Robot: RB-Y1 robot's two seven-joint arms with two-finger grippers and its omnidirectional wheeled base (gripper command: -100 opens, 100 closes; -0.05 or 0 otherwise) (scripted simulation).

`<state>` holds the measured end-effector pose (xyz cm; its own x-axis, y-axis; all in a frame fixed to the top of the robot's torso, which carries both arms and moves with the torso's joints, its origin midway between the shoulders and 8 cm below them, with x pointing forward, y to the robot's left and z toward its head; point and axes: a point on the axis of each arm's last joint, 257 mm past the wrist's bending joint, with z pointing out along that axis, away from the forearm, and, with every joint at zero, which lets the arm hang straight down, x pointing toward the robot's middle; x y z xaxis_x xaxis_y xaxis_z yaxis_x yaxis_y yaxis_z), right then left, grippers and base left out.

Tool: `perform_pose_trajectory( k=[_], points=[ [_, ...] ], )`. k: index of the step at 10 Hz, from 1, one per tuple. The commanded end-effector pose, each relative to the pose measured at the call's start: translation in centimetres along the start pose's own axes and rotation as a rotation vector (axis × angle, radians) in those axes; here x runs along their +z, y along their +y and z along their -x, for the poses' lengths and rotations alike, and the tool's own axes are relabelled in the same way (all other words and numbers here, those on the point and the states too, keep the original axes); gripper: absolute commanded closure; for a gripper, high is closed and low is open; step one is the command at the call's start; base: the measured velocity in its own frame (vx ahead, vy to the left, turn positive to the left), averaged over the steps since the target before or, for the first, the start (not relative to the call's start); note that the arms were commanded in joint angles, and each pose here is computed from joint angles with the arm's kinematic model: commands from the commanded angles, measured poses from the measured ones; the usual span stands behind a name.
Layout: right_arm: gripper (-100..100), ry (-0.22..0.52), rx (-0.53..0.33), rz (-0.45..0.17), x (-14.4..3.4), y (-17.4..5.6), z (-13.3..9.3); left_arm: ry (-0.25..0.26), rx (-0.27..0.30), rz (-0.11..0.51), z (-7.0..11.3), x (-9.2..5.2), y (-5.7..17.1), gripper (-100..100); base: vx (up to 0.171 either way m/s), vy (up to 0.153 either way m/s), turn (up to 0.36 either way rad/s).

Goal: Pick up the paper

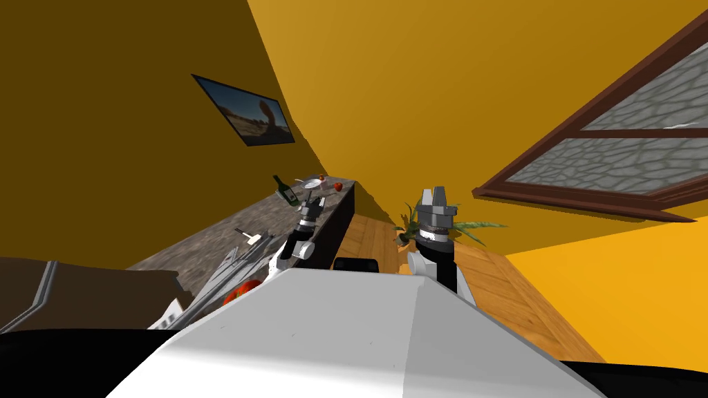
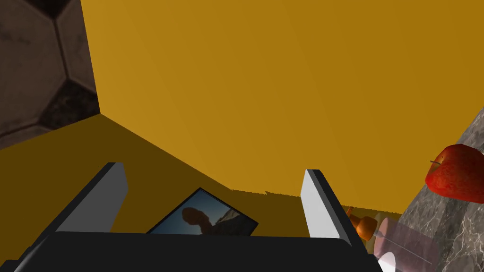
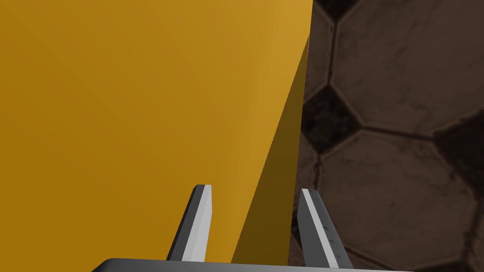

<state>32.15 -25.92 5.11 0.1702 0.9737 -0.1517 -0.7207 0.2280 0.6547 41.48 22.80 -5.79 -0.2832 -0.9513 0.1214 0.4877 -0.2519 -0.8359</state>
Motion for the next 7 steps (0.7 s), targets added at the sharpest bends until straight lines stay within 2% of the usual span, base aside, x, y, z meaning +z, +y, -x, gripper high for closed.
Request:
perform_pose_trajectory(
  k=[1, 7],
  points=[
    [0, 0.0, 0.0, 0.0, 0.0, 0.0, 0.0, 0.004, -0.027, 0.043, 0.6, -0.3, 1.4, -100, -0.002, 0.016, -0.044],
    [0, 0.0, 0.0, 0.0, 0.0, 0.0, 0.0, 0.012, -0.098, 0.206, 3.7, -1.4, 6.8, -100, -0.005, 0.017, -0.048]
  ],
)
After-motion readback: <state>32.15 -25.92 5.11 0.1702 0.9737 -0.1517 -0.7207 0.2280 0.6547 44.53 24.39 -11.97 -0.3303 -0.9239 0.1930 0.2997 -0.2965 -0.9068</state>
